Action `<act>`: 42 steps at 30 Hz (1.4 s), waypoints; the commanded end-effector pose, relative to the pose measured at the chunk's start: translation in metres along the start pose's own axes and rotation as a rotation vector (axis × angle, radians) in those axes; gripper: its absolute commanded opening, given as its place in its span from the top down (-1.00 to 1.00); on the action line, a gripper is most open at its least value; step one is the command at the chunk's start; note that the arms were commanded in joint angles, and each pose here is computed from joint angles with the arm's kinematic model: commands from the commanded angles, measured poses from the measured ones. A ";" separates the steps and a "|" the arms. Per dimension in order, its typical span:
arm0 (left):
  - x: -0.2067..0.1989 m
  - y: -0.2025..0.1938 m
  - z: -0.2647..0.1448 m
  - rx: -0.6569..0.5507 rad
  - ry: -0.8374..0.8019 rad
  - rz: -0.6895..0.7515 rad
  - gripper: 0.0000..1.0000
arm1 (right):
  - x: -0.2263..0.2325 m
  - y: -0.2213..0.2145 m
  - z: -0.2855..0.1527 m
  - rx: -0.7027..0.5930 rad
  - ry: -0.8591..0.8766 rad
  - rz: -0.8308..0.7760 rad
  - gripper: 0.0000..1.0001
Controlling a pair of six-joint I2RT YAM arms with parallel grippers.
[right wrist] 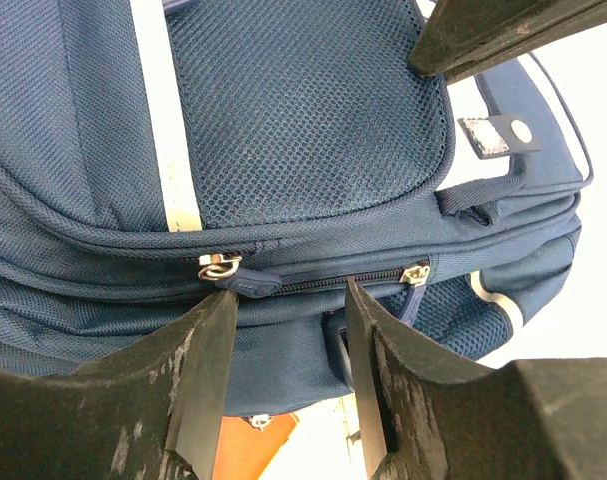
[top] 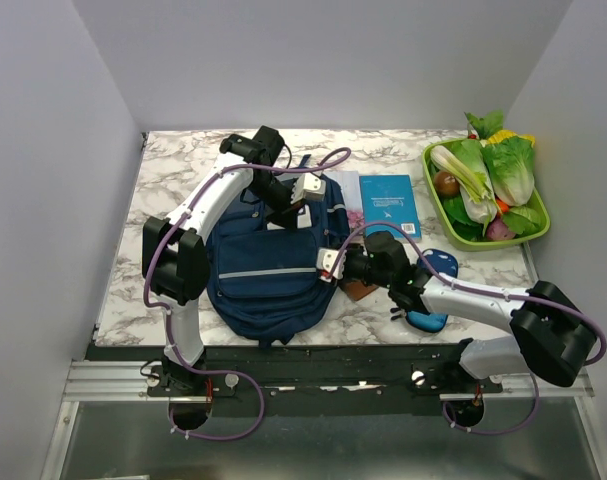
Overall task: Pack the student bag
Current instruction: Unzip the student bag at the center of the board.
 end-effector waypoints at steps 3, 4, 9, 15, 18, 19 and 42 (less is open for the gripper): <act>-0.025 0.018 -0.007 -0.063 -0.081 0.033 1.00 | 0.007 0.005 0.005 -0.014 0.084 -0.037 -0.12; -0.025 0.018 -0.007 -0.063 -0.081 0.031 1.00 | 0.010 0.008 0.006 -0.031 0.103 -0.035 -0.09; -0.018 0.019 -0.006 -0.067 -0.051 0.012 1.00 | 0.020 0.023 0.005 -0.075 0.154 0.002 0.20; -0.009 0.019 -0.007 -0.087 -0.029 -0.001 1.00 | 0.036 0.027 -0.002 -0.088 0.183 0.113 0.75; -0.006 0.021 -0.007 -0.100 -0.015 -0.012 1.00 | 0.040 0.028 -0.005 -0.087 0.191 0.158 0.93; -0.001 0.023 -0.006 -0.109 0.001 -0.003 1.00 | 0.040 0.029 -0.006 -0.088 0.195 0.164 0.98; 0.037 0.030 0.003 -0.175 0.145 -0.123 1.00 | 0.024 0.026 -0.028 0.082 -0.044 0.326 0.51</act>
Point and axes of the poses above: each gripper's point midway between its finger pads, its own z axis out along the fingers, its own x axis along the line the jaws close on, y = z × x, the point moved 2 cm from there along -z, back along the fingers, and after that the axes turned 15 degrees about -z, right-handed, at the moved point
